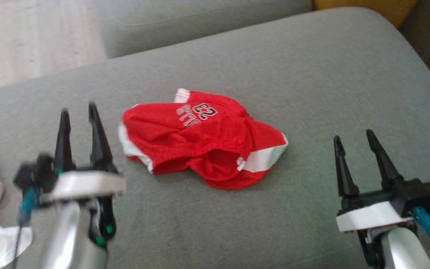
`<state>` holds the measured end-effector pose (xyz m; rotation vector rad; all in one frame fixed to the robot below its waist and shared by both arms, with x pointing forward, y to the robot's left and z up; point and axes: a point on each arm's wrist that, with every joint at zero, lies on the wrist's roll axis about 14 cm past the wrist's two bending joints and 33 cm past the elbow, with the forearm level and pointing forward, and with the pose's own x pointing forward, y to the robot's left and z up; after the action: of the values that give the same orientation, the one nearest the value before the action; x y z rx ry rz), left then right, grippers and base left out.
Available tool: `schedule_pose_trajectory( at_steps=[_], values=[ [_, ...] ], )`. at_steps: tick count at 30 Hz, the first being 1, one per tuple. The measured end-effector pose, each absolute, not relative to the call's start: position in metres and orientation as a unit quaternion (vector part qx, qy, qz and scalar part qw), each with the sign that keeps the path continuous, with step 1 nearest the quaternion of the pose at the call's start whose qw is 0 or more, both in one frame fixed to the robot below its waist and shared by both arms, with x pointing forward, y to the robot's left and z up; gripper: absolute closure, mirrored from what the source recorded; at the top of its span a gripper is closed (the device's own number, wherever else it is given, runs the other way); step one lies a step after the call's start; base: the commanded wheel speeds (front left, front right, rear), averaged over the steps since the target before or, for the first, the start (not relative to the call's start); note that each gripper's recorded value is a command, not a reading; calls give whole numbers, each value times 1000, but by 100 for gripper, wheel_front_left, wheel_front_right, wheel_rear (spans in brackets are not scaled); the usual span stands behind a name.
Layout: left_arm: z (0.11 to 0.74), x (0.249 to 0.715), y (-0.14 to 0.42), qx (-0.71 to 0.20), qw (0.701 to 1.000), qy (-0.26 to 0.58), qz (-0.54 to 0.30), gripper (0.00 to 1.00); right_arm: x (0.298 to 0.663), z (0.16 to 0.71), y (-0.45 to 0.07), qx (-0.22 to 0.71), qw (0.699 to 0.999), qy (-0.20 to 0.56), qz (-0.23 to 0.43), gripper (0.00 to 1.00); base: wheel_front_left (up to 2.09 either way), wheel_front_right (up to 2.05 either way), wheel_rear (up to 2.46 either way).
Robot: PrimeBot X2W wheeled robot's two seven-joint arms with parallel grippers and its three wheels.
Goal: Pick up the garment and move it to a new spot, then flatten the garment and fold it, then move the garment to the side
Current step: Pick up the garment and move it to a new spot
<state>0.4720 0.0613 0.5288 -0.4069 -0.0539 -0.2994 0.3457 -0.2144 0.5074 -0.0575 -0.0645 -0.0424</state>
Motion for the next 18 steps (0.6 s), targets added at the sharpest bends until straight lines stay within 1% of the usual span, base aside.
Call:
schedule_pose_trajectory(
  at_steps=[2,5,8,11,14,18],
  values=[
    [526,454,81,-193,974,-37,-115,0,345,504,-212,-24,999,-29,-18,0,0,0,0],
    [504,421,101,-174,981,-15,-83,0,344,496,-203,-20,1000,-18,-4,0,0,0,0],
    [495,394,119,-144,988,-9,-60,0,345,495,-183,-15,999,-18,26,0,0,0,0],
    [504,376,123,-112,991,-27,-63,0,347,498,-163,-3,998,-24,55,0,0,0,0],
    [512,357,123,-99,993,-39,-58,0,343,504,-154,5,997,-35,68,0,0,0,0],
    [498,324,128,-101,994,-19,-36,0,327,498,-138,5,995,-26,93,0,0,0,0]
  ],
)
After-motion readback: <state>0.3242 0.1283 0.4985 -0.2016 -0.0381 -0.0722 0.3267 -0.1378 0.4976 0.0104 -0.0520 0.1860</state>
